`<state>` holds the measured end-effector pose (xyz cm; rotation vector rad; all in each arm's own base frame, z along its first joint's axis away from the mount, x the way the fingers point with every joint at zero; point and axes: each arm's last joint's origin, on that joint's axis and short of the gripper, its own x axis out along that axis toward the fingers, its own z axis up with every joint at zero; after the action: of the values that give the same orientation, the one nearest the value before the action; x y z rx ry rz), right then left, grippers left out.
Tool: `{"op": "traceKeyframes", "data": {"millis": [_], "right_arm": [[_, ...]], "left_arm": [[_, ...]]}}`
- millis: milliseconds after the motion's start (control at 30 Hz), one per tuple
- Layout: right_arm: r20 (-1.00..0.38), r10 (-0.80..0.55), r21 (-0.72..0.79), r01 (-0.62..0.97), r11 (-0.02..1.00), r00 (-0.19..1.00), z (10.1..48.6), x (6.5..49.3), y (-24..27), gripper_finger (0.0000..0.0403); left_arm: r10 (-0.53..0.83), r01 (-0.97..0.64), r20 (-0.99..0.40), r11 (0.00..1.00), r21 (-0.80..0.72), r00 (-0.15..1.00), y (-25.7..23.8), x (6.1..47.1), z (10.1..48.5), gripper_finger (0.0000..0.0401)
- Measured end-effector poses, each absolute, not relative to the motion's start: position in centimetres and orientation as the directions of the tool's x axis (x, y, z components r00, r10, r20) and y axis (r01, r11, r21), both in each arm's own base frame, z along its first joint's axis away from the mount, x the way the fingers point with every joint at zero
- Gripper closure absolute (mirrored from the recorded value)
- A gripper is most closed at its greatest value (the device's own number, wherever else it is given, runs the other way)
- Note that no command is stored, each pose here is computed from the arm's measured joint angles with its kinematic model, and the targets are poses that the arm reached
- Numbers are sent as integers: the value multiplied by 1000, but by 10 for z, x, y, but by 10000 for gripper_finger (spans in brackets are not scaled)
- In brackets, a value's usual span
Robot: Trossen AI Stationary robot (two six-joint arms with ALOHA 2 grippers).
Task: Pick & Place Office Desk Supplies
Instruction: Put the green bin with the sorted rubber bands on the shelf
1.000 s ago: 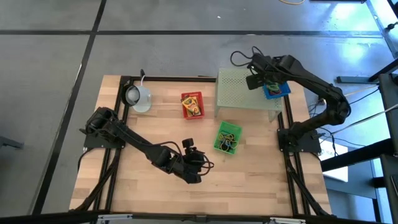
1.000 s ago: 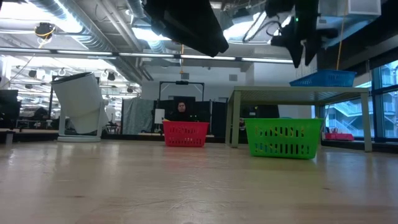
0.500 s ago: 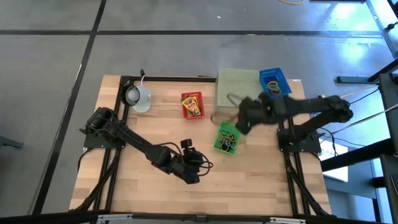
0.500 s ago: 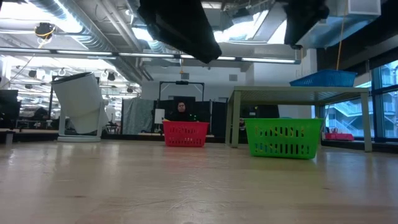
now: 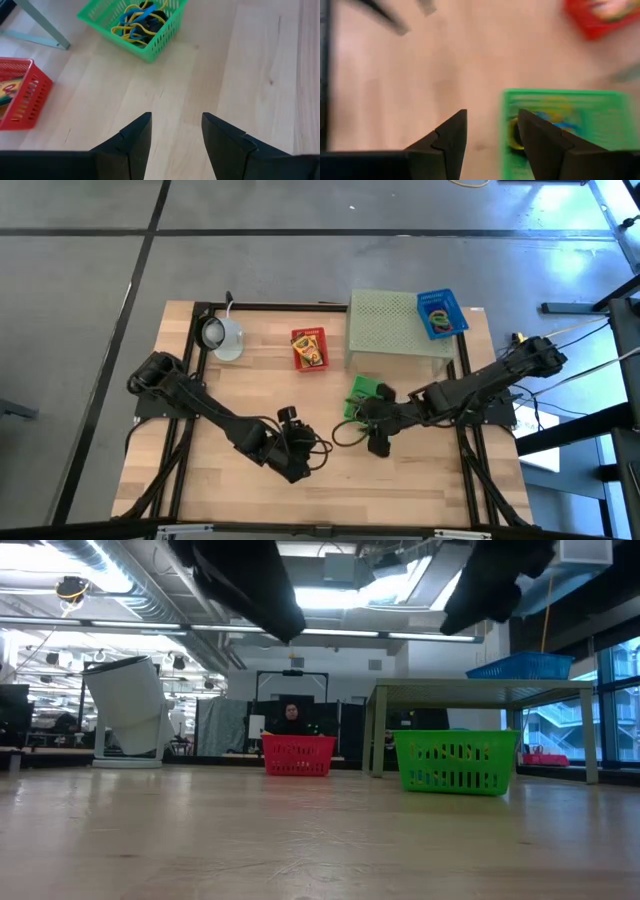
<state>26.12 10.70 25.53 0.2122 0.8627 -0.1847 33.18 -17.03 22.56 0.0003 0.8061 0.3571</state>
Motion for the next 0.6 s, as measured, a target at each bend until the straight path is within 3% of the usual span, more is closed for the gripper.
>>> {"op": "traceKeyframes", "data": {"millis": [100, 167, 433, 600], "right_arm": [[-767, 62, 198, 143, 970, 638, 243, 268, 112, 224], [-791, 77, 182, 113, 977, 606, 229, 270, 114, 224], [-821, -166, -168, 47, 985, 546, 187, 288, 113, 224], [-846, -202, -183, 87, 979, 494, 170, 295, 106, 224]], "left_arm": [[305, -300, -707, 944, 137, 638, -173, 327, 230, 233], [304, -281, -712, 947, 154, 633, -175, 323, 232, 233], [304, -245, -718, 951, 190, 626, -180, 317, 232, 233], [305, -248, -718, 950, 187, 626, -180, 317, 232, 233]]}}
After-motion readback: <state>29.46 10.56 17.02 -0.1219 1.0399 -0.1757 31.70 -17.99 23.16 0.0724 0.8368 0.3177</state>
